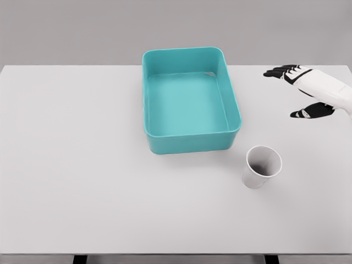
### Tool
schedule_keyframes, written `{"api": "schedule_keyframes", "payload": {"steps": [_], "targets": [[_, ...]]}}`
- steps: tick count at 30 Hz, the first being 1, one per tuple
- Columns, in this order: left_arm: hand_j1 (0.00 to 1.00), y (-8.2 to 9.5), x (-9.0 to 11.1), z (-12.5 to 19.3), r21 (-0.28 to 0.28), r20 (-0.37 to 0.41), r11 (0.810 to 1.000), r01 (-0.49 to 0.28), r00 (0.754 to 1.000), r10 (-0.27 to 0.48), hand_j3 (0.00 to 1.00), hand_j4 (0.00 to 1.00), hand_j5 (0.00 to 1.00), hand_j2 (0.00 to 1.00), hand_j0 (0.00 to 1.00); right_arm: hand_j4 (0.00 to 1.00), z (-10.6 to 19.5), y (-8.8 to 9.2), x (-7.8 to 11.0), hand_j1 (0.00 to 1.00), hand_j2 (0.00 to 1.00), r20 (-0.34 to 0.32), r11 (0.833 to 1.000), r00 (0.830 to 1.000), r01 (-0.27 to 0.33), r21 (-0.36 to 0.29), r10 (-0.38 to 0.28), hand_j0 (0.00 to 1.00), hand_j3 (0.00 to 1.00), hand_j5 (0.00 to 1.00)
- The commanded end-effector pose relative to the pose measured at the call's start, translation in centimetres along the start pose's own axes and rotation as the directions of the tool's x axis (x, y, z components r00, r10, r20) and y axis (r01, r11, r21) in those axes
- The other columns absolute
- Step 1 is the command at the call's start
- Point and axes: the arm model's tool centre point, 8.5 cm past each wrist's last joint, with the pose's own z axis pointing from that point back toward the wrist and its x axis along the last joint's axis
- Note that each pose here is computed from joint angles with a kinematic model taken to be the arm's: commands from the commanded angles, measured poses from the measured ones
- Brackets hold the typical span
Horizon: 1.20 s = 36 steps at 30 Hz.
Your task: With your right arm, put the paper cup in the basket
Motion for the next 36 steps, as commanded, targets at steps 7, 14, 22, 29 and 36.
{"api": "schedule_keyframes", "payload": {"steps": [7,14,22,29,36], "targets": [[1.0,0.0,0.0,0.0,0.0,0.0,1.0,0.0,1.0,0.0,1.0,1.0,1.0,1.0,1.0,1.0,2.1,0.9,-2.0,1.0,1.0,-0.013,0.993,0.995,0.102,-0.068,-0.103,1.0,1.0,1.0],[1.0,0.0,0.0,0.0,0.0,0.0,1.0,0.0,1.0,0.0,1.0,1.0,1.0,1.0,1.0,1.0,8.4,5.7,-3.3,1.0,1.0,0.025,0.785,0.81,0.575,-0.231,-0.586,1.0,1.0,1.0],[1.0,0.0,0.0,0.0,0.0,0.0,1.0,0.0,1.0,0.0,1.0,1.0,1.0,1.0,1.0,1.0,12.9,13.4,-2.5,1.0,1.0,-0.096,0.679,0.678,0.695,-0.238,-0.728,1.0,1.0,1.0],[1.0,0.0,0.0,0.0,0.0,0.0,1.0,0.0,1.0,0.0,1.0,1.0,1.0,1.0,1.0,1.0,12.9,15.8,-1.0,1.0,1.0,-0.102,0.655,0.649,0.73,-0.197,-0.754,1.0,1.0,1.0],[1.0,0.0,0.0,0.0,0.0,0.0,1.0,0.0,1.0,0.0,1.0,1.0,1.0,1.0,1.0,1.0,11.6,15.4,1.1,1.0,1.0,-0.043,0.647,0.65,0.746,-0.156,-0.759,1.0,1.0,1.0]]}}
